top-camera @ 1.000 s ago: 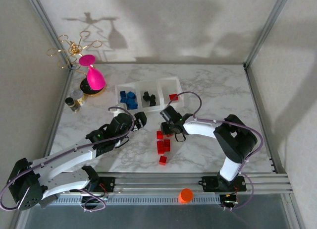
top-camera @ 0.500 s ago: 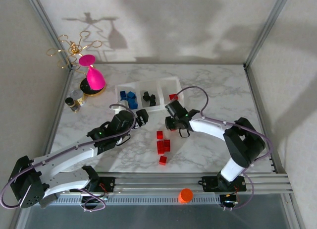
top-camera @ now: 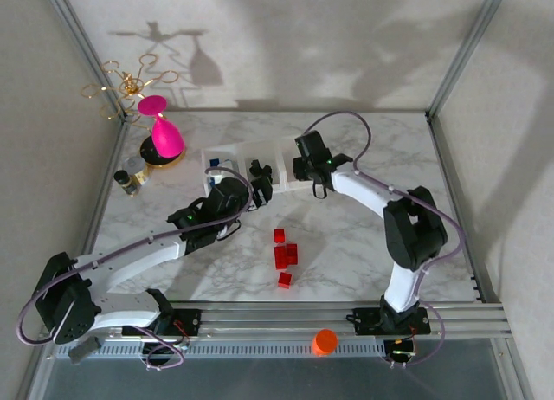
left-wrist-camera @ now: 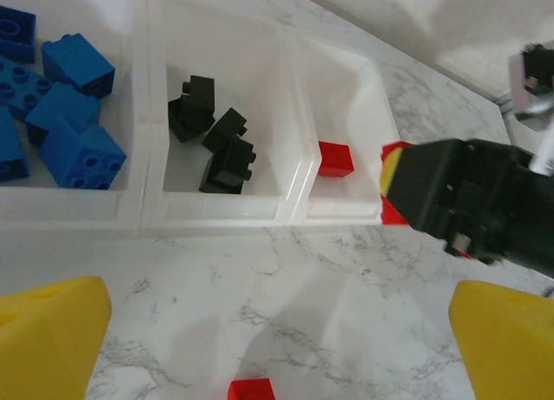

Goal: Sort the legos into containers by color
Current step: Place the lego in the container.

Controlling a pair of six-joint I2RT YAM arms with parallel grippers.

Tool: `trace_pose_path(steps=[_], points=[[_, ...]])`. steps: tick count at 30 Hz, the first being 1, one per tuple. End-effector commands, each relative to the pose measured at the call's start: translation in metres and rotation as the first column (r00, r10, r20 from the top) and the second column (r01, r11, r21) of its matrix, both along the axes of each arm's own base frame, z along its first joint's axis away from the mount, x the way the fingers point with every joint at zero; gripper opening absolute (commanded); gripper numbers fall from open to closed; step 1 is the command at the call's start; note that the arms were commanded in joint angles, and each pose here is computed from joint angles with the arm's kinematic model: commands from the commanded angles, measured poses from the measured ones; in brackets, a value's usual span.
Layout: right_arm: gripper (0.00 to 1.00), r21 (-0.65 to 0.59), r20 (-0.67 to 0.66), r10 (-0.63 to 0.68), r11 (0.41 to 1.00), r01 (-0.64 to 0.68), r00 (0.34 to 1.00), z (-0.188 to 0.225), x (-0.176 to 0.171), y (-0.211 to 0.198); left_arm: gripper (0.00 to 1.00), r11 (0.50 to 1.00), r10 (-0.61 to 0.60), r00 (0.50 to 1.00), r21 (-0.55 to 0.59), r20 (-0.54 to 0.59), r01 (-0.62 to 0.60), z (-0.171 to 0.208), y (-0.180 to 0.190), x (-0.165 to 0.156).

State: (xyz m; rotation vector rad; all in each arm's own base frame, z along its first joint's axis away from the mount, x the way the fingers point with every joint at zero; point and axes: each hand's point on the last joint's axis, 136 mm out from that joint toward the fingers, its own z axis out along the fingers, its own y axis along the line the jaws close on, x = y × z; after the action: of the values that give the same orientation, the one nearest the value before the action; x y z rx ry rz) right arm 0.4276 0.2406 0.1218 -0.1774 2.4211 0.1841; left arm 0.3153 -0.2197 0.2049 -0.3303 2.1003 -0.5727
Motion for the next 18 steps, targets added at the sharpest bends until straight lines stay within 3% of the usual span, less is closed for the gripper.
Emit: trace_pose_path(steps=[1,9,18], points=[[0.31,-0.045,0.016,-0.006,0.999,0.006,1.000,-0.005,0.021,-0.001,1.00,1.000,0.004,0.999,-0.004,0.040,-0.004,0.014,-0.004,0.007],[0.31,-0.080,0.003,-0.016,0.997,0.016,1.000,-0.026,0.053,0.001,1.00,0.999,0.039,0.998,0.002,0.054,-0.039,0.017,0.003,0.014],[0.35,-0.103,-0.025,-0.004,0.995,0.002,1.000,-0.048,0.063,0.006,1.00,0.999,0.042,0.998,0.000,0.049,-0.042,0.018,0.007,0.015]])
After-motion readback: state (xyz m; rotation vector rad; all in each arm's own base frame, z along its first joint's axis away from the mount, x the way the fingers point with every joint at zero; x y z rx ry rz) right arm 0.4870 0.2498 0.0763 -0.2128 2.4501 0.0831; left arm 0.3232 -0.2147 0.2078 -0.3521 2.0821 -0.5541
